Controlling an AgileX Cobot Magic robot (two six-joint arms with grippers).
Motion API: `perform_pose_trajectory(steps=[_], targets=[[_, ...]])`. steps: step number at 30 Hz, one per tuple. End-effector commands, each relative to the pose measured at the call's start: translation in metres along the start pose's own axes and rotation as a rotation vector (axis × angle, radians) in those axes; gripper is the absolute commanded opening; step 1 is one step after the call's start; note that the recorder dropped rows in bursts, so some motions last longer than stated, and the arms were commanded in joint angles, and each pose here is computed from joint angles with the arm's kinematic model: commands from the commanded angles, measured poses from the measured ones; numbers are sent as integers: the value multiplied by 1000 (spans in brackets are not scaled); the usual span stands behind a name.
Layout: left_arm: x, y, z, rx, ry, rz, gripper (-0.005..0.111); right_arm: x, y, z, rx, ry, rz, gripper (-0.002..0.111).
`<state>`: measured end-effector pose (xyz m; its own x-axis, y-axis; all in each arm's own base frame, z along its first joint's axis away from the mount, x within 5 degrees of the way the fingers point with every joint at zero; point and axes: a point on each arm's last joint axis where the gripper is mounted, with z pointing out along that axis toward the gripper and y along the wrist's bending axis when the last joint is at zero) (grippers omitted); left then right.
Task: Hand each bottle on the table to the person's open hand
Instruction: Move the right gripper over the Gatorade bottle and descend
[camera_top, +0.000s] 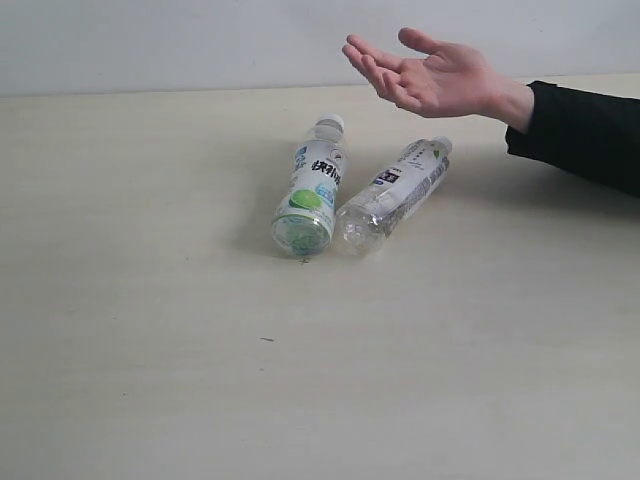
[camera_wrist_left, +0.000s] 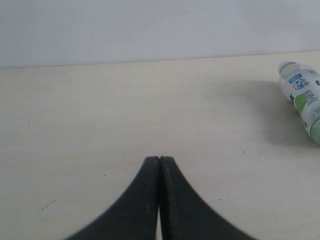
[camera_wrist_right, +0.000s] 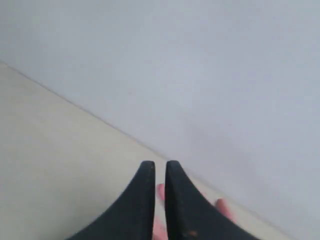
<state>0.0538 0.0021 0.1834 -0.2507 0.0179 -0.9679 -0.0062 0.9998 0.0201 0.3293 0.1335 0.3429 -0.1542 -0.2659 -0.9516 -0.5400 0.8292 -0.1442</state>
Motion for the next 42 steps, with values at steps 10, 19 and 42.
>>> perform_pose_trajectory(steps=[10, 19, 42], targets=[[0, 0, 0, 1, -9, 1, 3, 59, -5, 42, 482, 581, -323, 5], [0, 0, 0, 1, -9, 1, 3, 36, 45, 76, -58, 819, 230, 13], [0, 0, 0, 1, -9, 1, 3, 95, 75, 149, -87, 771, 512, 75]])
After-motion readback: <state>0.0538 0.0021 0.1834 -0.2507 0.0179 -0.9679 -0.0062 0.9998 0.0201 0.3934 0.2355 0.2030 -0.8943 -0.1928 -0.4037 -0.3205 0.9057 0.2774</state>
